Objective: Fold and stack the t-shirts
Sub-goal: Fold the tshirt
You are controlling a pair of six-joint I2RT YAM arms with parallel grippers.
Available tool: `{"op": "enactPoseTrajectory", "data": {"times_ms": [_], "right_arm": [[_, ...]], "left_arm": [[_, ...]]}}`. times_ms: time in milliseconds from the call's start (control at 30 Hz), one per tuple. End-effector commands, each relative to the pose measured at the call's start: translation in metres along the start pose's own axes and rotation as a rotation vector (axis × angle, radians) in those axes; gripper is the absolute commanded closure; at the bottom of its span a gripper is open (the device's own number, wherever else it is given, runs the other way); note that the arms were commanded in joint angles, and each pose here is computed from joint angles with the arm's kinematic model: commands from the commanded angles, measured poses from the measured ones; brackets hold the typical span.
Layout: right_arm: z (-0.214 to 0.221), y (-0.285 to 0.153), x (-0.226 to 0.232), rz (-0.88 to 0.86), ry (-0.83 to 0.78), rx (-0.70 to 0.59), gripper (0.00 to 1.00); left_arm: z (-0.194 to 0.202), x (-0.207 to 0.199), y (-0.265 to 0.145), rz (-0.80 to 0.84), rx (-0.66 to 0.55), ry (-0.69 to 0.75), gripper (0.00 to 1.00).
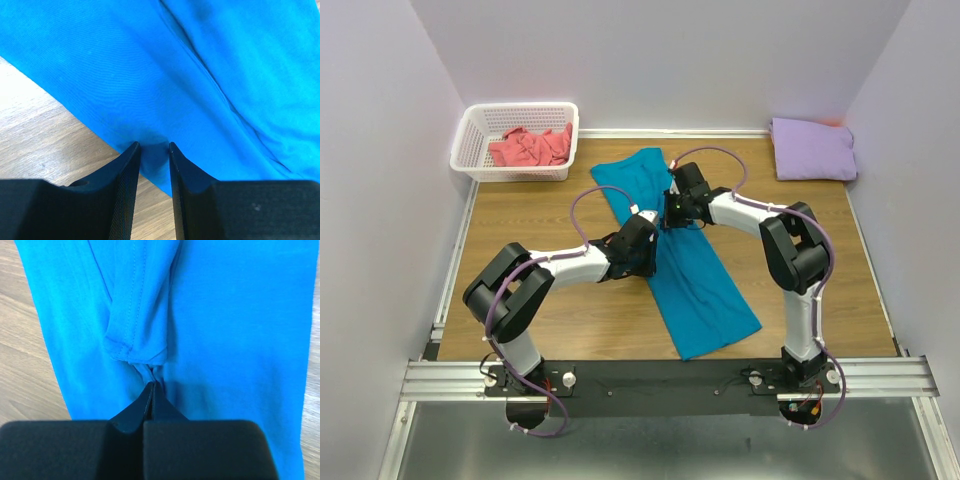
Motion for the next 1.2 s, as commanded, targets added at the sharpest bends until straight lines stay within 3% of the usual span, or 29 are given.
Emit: {"op": "enactPoseTrajectory", "data": {"times_ms": [0, 367, 600, 867, 1067, 1167], "right_arm": [[-0.019, -0.020, -0.004, 0.039, -0.033, -0.042, 0.99], [-0.006, -0.011, -0.012, 0.075, -0.028, 0.010, 0.98], [-0.017, -0.025, -0.016, 0.117, -0.051, -0.026, 0.95], [-0.013, -0.048, -0.018, 0.131, -0.059, -0.032, 0.65], [0.008, -0.076, -0.029, 0.159, -0.028, -0.026, 0.52], [0.017, -0.096, -0.035, 0.194, -0.018, -0.040, 0.48]], "left_arm": [[0.055, 0.044, -0.005, -0.157, 0.199, 0.035, 0.62], [0.062, 0.040, -0.004, -0.136, 0.231, 0.037, 0.62], [0.067, 0.046, -0.004, -0.157, 0.248, 0.042, 0.62], [0.062, 0.066, 0.000, -0.287, 0.239, 0.075, 0.62], [0.032, 0.087, 0.005, -0.364, 0.215, 0.061, 0.61], [0.015, 0.078, -0.005, -0.330, 0.195, 0.067, 0.54]]}}
Point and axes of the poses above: each gripper's point midway between its finger pads, its own y axis out along the fingers, its own x axis along the line the jaws close on, z = x × y, the point moved 3 cm from there along -y, back along the fingers, and after that the axes turned 14 degrees about -y, right-handed, at the moved point
